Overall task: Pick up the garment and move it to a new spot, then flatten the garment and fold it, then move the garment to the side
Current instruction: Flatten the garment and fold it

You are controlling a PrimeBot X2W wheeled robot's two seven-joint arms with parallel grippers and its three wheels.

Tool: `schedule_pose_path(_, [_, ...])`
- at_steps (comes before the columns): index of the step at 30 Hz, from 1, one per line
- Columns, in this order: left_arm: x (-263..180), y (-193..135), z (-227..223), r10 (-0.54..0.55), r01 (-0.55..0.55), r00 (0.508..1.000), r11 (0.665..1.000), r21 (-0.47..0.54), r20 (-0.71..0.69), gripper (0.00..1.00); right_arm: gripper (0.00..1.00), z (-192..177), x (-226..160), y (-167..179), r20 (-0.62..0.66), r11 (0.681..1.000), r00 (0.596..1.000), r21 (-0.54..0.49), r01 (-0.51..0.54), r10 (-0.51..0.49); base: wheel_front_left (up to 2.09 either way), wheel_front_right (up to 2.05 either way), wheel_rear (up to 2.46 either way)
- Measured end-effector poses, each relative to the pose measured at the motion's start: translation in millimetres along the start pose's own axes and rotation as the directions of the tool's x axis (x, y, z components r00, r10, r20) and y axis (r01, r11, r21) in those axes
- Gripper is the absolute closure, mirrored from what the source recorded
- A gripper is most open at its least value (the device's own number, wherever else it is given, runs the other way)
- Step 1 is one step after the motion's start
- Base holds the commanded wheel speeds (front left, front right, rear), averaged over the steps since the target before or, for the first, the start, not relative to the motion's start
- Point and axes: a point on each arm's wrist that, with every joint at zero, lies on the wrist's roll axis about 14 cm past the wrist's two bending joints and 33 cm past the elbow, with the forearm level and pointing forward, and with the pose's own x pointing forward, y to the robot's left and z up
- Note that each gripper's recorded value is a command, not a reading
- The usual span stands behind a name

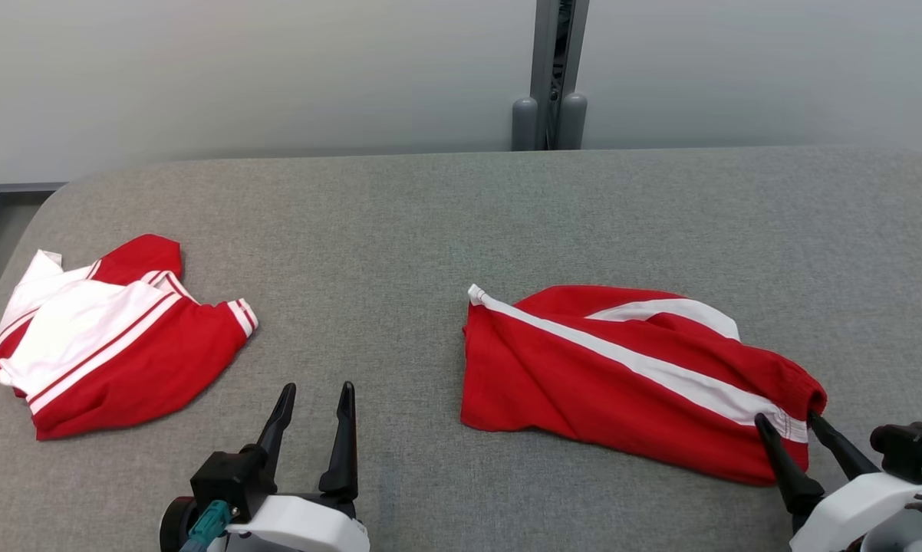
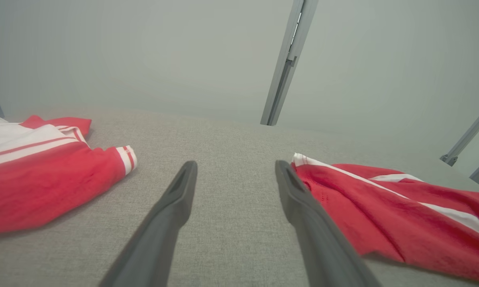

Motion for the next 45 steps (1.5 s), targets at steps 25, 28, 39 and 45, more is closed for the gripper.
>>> schedule_pose_path(25, [1, -3, -7, -0.015, 0.015, 1.0, 1.0, 0.011, -0.02, 0.0, 0.64, -24, -4, -3, -0.094, 0.993, 0.996, 0.114, 0.003, 0.007, 0.0, 0.0, 0.0])
schedule_pose_path(28, [1, -2, -7, -0.013, 0.013, 1.0, 1.0, 0.011, -0.022, 0.0, 0.6, -20, -2, -2, -0.087, 0.993, 0.996, 0.119, -0.003, 0.013, 0.0, 0.0, 0.0])
schedule_pose_path(39, [0, 1, -6, -0.002, 0.002, 1.0, 1.0, 0.013, -0.018, 0.0, 1.0, -17, 1, -2, -0.076, 0.991, 0.997, 0.135, -0.008, 0.018, 0.0, 0.0, 0.0])
schedule_pose_path(45, [0, -1, -2, -0.007, 0.007, 1.0, 1.0, 0.013, -0.005, 0.0, 1.0, -1, -2, 1, -0.028, 0.985, 0.999, 0.171, -0.024, 0.03, 0.0, 0.0, 0.0])
